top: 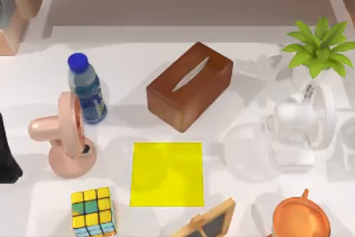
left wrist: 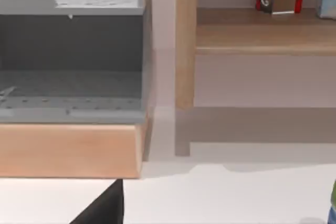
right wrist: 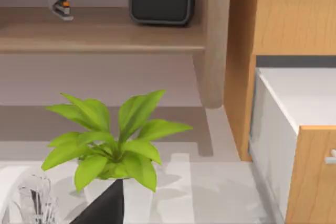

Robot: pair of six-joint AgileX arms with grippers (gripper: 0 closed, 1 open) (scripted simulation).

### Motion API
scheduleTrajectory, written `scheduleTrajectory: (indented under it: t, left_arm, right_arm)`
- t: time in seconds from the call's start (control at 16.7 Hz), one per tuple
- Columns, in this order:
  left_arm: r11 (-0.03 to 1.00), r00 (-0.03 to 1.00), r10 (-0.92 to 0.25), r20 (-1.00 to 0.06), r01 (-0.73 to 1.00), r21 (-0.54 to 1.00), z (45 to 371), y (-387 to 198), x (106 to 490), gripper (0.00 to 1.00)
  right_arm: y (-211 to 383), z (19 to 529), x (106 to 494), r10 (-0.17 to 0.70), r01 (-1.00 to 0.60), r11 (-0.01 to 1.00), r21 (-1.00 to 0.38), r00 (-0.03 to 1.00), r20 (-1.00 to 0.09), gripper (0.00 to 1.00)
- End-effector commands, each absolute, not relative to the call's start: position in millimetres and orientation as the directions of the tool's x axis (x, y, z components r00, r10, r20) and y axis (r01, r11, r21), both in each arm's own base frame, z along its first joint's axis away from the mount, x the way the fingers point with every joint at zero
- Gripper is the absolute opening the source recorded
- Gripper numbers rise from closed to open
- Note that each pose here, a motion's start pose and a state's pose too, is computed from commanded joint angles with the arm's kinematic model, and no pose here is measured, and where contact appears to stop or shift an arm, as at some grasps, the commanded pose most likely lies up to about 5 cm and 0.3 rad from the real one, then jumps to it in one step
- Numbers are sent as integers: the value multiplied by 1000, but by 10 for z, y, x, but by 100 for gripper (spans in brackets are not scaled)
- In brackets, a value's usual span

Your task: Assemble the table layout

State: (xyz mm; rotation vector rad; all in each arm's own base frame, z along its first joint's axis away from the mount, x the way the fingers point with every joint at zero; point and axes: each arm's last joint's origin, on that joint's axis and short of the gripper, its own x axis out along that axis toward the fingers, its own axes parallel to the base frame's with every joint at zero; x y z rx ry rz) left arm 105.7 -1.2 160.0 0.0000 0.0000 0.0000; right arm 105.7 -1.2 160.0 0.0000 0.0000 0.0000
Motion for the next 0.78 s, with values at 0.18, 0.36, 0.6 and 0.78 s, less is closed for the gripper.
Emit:
scheduleTrajectory:
  t: [0.18, 0.36, 0.6, 0.78]
  left_arm:
    - [1000, 1000, 0, 0, 0, 0, 1600, -12, 1057, 100]
    - [1000, 1000, 0, 0, 0, 0, 1600, -12, 1057, 100]
    - [1000, 1000, 0, 0, 0, 0, 1600, -12, 1057, 100]
    - [1000, 1000, 0, 0, 0, 0, 1600, -12, 1057, 100]
  right_arm:
    - [-18, 1616, 1057, -7, 7, 1000, 0, 1000, -10, 100]
    - [-68, 1768, 1065, -60, 60, 998, -3, 994, -96, 100]
    - [-189, 2244, 1175, -161, 166, 986, -11, 939, -303, 100]
    - [-343, 2762, 1473, -219, 237, 971, -23, 851, -478, 100]
